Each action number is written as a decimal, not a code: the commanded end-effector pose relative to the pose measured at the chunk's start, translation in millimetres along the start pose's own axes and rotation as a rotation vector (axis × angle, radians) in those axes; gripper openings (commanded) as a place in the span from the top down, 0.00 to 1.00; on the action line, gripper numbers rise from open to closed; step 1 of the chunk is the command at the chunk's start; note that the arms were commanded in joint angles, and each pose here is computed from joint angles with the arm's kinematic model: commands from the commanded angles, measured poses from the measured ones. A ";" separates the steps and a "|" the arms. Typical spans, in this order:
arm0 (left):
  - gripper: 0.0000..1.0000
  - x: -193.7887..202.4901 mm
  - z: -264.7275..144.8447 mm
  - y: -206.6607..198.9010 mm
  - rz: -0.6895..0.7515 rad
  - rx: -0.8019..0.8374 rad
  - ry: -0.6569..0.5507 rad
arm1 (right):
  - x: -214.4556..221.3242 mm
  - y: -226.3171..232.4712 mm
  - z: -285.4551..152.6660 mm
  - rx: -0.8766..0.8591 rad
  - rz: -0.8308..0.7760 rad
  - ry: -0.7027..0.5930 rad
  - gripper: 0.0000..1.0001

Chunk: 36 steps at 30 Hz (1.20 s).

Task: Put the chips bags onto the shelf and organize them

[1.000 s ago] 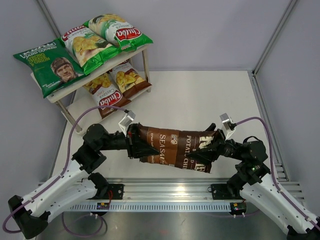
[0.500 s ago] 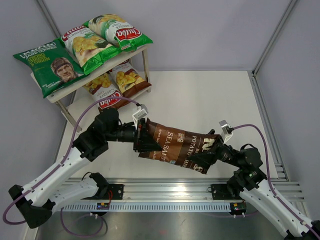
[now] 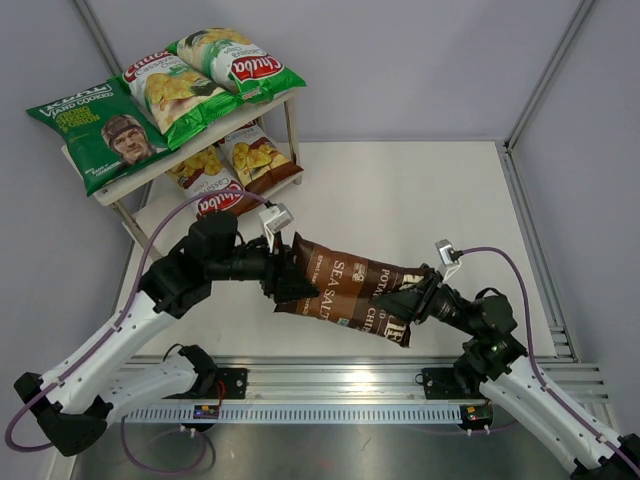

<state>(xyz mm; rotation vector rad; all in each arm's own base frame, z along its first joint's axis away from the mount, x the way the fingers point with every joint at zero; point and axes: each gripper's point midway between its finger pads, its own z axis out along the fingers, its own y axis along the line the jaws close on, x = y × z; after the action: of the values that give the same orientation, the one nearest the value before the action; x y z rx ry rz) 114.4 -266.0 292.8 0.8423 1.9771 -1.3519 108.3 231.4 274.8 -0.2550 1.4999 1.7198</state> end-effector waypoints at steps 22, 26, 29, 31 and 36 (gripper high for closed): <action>0.04 -65.1 -217.1 86.9 0.109 -1.151 -0.630 | -46.1 -57.3 72.1 0.082 0.198 -0.196 0.92; 0.01 -68.6 -249.0 82.0 0.090 -1.229 -0.774 | -43.8 -51.2 113.8 0.037 0.188 -0.180 0.93; 0.01 -62.8 -265.0 80.9 0.067 -1.262 -0.849 | -44.1 -46.4 148.9 -0.004 0.196 -0.179 0.94; 0.01 -56.8 -277.6 77.0 0.044 -1.271 -0.905 | -44.8 -52.5 175.0 -0.006 0.202 -0.184 0.94; 0.01 -41.7 -314.4 64.0 -0.014 -1.289 -1.077 | -48.9 -74.8 233.7 -0.038 0.216 -0.212 0.94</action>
<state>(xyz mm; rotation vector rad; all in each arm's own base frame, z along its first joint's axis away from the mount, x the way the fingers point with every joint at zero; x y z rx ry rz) 164.2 12.3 367.1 -0.2827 1.5516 -0.1528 253.5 402.7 256.7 0.0578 1.6384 1.8018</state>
